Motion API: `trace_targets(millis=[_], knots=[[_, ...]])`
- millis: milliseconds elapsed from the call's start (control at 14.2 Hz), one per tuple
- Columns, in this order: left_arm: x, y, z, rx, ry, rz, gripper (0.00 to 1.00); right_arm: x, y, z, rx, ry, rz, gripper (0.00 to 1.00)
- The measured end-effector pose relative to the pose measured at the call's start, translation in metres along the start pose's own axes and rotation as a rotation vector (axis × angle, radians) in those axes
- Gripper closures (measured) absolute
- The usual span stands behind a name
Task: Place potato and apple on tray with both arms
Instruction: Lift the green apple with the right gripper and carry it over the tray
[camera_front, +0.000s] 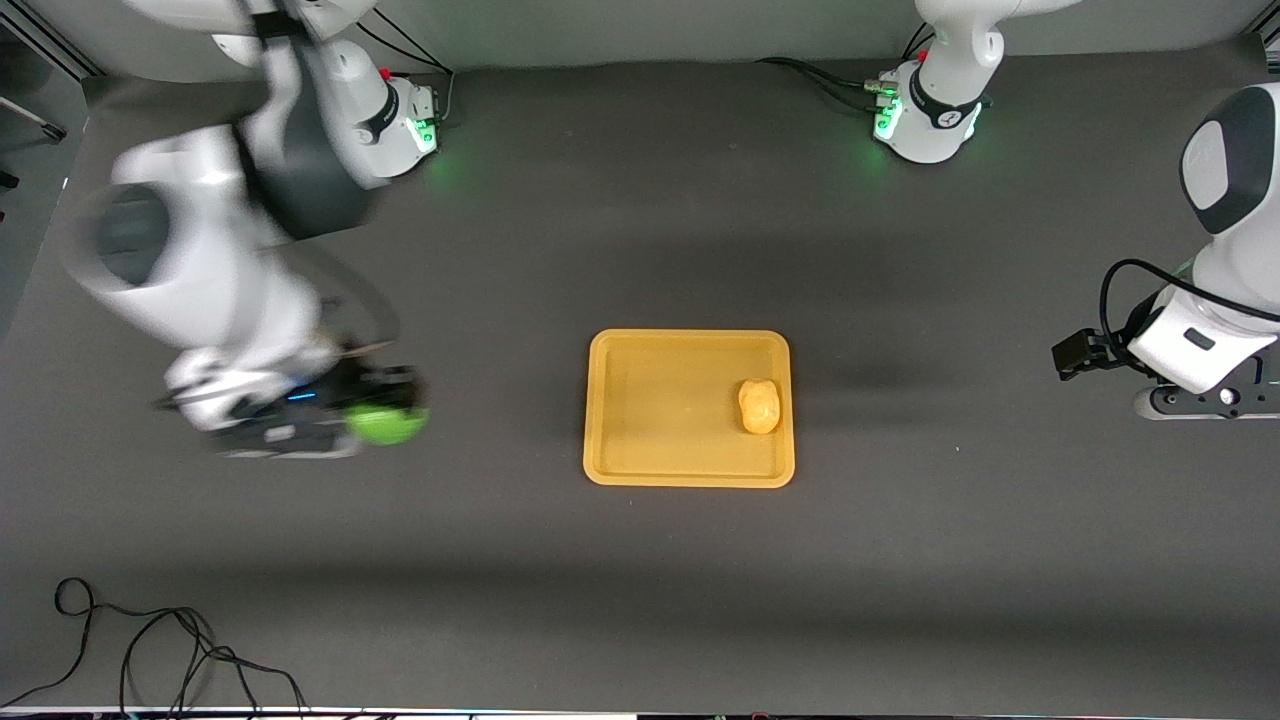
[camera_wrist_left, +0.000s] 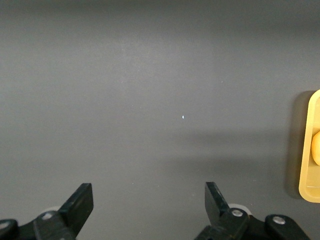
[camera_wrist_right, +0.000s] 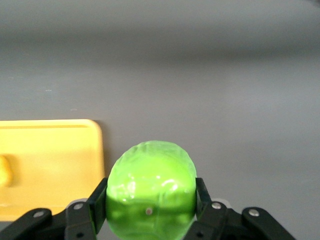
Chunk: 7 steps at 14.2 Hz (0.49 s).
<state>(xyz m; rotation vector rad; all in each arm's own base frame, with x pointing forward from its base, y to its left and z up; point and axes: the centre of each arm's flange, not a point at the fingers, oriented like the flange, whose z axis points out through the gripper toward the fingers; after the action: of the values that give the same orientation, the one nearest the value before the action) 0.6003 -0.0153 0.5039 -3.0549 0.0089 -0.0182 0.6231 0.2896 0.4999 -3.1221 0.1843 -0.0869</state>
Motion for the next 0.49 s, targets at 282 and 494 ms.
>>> trace_targets(millis=[282, 494], knots=[[0.000, 0.000, 0.000, 0.000, 0.000, 0.000, 0.00, -0.074, -0.167, 0.059, -0.008, -0.007, 0.089, 0.30], [0.001, 0.000, 0.003, -0.001, -0.005, 0.001, 0.00, -0.114, -0.229, 0.095, 0.026, -0.048, 0.071, 0.30]])
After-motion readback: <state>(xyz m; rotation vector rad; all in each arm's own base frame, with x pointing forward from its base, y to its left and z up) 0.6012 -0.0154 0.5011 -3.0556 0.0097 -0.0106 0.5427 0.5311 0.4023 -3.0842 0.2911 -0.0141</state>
